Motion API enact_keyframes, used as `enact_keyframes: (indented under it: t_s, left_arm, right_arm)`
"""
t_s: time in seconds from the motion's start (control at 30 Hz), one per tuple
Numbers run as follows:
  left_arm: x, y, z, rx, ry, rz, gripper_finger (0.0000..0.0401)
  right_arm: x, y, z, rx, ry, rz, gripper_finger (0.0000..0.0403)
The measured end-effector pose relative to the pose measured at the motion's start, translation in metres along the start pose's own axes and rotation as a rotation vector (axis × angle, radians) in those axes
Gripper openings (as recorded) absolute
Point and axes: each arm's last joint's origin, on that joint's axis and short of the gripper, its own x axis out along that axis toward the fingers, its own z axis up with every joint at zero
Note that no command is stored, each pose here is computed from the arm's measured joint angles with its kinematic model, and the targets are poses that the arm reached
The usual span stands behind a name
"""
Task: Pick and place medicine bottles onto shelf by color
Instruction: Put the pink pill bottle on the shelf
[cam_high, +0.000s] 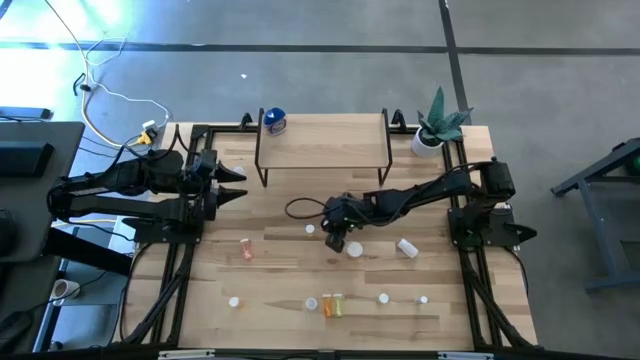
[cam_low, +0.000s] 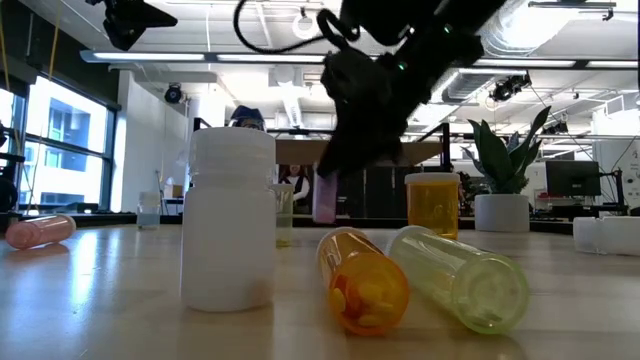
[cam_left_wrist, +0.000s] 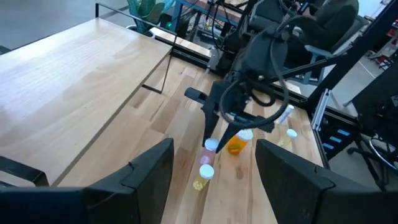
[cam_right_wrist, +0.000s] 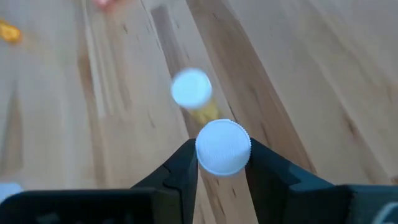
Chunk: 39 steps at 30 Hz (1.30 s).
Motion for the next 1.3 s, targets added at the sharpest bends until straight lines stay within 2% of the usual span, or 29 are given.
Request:
enact_keyframes:
  t_s: [0.33,0.53,0.73,1.0,1.3]
  left_arm:
    - [0.000,0.002,0.001,0.034,-0.023,0.073,0.0216]
    - [0.003,0.003,0.001,0.036,-0.025,0.121,0.0216]
    - [0.011,0.004,0.000,0.075,0.002,0.151,0.0216]
    - [0.019,0.005,0.001,0.083,0.012,0.226,0.0216]
    - [0.021,0.003,0.009,0.112,-0.068,0.209,0.0216]
  right_arm:
    - [-0.023,-0.003,0.056,0.025,-0.080,-0.030,0.0101]
    - [-0.048,-0.018,0.095,0.020,-0.094,-0.069,0.0101]
    - [-0.078,-0.048,0.134,0.024,-0.136,-0.068,0.0101]
    - [-0.121,-0.093,0.168,0.016,-0.184,-0.163,0.0101]
    - [-0.147,-0.156,0.180,0.093,-0.236,-0.283,0.0101]
